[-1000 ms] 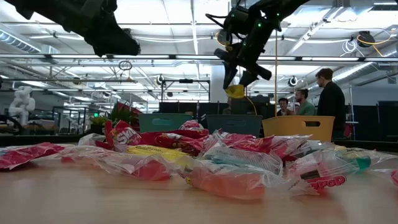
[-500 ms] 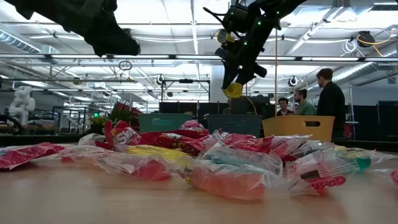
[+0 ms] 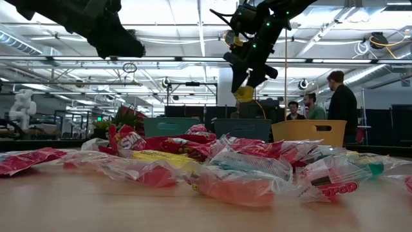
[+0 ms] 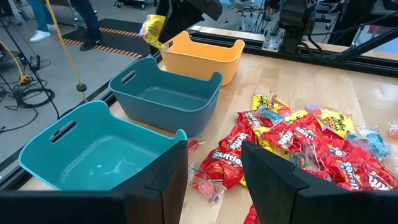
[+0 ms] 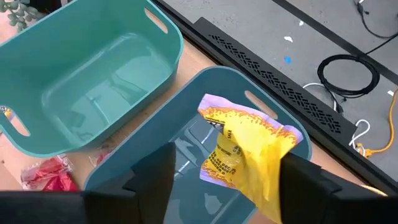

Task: Sort candy
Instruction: Put the yellow candy into the blue bin

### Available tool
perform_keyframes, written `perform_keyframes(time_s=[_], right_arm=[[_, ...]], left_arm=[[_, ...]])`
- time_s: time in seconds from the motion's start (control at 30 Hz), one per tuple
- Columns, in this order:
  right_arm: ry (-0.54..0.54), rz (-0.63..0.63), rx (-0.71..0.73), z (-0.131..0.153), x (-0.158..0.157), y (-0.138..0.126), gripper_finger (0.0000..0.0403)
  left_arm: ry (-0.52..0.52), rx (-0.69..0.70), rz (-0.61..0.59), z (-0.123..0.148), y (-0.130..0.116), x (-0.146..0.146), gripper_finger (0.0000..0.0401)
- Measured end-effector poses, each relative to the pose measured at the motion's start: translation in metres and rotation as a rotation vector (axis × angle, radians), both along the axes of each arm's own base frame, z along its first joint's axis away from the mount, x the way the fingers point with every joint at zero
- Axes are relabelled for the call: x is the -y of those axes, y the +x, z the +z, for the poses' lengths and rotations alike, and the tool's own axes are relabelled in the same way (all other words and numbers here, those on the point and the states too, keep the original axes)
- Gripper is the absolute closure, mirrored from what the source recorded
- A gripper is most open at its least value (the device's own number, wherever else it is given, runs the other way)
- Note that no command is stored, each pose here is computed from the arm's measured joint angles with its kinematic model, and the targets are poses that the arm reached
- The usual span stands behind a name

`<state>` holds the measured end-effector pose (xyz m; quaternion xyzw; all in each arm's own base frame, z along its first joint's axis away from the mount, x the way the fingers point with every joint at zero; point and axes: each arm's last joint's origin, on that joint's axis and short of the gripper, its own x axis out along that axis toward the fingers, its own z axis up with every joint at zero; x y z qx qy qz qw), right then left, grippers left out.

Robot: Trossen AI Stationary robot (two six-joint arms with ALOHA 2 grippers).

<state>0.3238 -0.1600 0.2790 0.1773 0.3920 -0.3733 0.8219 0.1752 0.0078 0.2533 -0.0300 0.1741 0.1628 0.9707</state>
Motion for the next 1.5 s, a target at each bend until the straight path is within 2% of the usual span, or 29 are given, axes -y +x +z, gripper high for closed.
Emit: perform_keyframes(time_s=[0.27,0.33,0.43,0.5,0.6,0.7,0.77,0.87,0.93,1.03,1.1,1.17,1.2,1.27,1.4,1.5], right_arm=[[-0.028,0.038,-0.027,0.0,0.0,0.0,0.0071],[-0.046,0.09,-0.035,0.001,0.0,0.001,0.0056],[-0.076,0.247,-0.087,0.001,-0.007,0.004,0.005],[-0.135,0.31,-0.156,0.0,-0.014,0.006,0.0053],[-0.217,0.272,-0.237,0.0,-0.02,0.006,0.0062],[-0.164,0.367,-0.2,-0.001,-0.024,0.009,0.0064],[-0.183,0.338,-0.218,-0.002,-0.027,0.011,0.0064],[-0.12,0.369,-0.188,-0.005,-0.027,0.011,0.0065],[-0.125,0.328,-0.2,-0.007,-0.026,0.011,0.0065],[-0.076,0.371,-0.179,-0.009,-0.028,0.013,0.0065],[-0.101,0.306,-0.205,-0.011,-0.027,0.012,0.0065],[-0.034,0.349,-0.163,-0.012,-0.027,0.013,0.0065],[-0.032,0.362,-0.167,-0.012,-0.027,0.013,0.0065],[-0.06,0.309,-0.184,-0.012,-0.027,0.012,0.0065],[0.085,0.343,-0.078,-0.012,-0.026,0.013,0.0065],[0.172,0.314,-0.021,-0.012,-0.026,0.013,0.0065]], left_arm=[[0.0,0.0,0.0,0.0,0.0,0.0,0.0241],[0.0,0.0,0.0,0.0,0.0,0.0,0.0241],[0.0,0.0,0.0,0.0,0.0,0.0,0.0241],[0.0,0.0,0.0,0.0,0.0,0.0,0.0241],[-0.001,0.001,0.0,0.0,0.0,0.0,0.0241],[-0.008,0.001,-0.019,0.0,0.0,0.001,0.0241],[-0.011,0.001,-0.026,0.0,0.0,0.001,0.0241],[-0.012,0.002,-0.027,0.0,0.0,0.001,0.0241],[-0.012,0.002,-0.027,0.0,0.0,0.001,0.0241],[-0.016,0.003,-0.029,0.0,0.0,0.001,0.0241],[-0.034,0.008,-0.022,0.0,0.0,0.001,0.0241],[-0.039,0.009,-0.026,0.0,0.0,0.001,0.0241],[-0.041,0.009,-0.033,0.0,0.0,0.001,0.0241],[-0.043,0.009,-0.039,0.0,0.0,0.001,0.0241],[-0.043,0.009,-0.04,0.0,0.0,0.001,0.0241],[-0.043,0.008,-0.04,0.0,0.0,0.001,0.0241]])
